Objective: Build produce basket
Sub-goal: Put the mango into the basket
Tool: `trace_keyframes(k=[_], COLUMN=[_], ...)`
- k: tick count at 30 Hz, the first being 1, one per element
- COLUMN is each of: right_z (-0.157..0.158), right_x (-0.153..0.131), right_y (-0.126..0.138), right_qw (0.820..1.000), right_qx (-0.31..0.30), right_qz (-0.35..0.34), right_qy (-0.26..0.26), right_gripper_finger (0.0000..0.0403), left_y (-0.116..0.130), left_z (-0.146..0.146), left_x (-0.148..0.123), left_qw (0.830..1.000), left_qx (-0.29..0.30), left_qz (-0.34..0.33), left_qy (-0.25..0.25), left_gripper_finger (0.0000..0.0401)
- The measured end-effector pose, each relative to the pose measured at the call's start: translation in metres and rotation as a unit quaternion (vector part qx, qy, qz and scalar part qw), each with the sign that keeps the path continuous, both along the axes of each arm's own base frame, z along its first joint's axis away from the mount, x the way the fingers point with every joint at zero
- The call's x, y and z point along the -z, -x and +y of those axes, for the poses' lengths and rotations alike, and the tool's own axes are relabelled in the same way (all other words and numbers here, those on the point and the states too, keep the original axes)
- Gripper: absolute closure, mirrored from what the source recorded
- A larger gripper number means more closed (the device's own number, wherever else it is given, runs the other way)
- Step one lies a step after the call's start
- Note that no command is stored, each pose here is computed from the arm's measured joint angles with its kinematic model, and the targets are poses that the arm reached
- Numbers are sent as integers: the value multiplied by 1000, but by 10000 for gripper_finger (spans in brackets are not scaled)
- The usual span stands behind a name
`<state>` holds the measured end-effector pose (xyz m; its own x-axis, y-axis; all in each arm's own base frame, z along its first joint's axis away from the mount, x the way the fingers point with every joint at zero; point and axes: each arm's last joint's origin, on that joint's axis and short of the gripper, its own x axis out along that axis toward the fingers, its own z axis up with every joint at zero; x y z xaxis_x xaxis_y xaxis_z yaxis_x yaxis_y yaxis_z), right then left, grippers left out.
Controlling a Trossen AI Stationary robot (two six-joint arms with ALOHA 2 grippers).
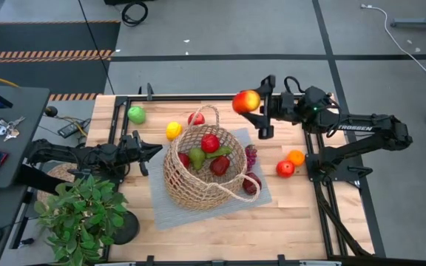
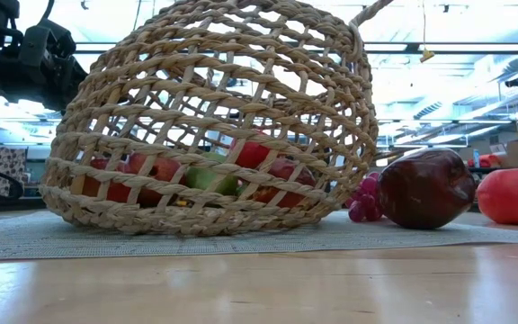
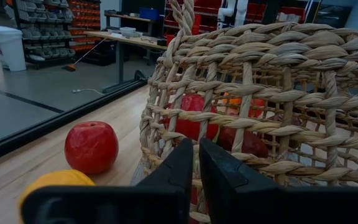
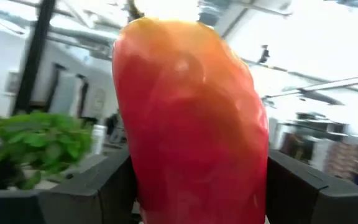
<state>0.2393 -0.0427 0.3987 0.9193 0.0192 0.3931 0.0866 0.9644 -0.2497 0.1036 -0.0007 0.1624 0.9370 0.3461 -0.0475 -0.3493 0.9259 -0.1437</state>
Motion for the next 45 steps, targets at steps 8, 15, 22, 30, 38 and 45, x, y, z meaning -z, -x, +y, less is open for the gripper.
trace_keyframes(k=[8,15,22,30,38,45], right_z=[-5,-8,-16,-24,-27,-30], right_x=[0,1,16,33,20,16], right_y=[0,1,0,-7,-15,-26], right_qw=[998,990,932,845,890,939], right_qx=[59,132,348,504,366,172], right_qz=[-5,-7,73,179,266,284], right_qy=[-24,-58,-64,-22,-55,-94], right_gripper_finger=[123,123,123,123,123,123], left_y=[0,0,0,0,0,0], left_z=[0,0,0,0,0,0], left_x=[0,0,0,0,0,0], left_qw=[1000,1000,1000,1000,1000,1000], left_qx=[0,0,0,0,0,0], left_qz=[0,0,0,0,0,0], left_qy=[0,0,0,0,0,0], left_gripper_finger=[363,369,361,367,363,364])
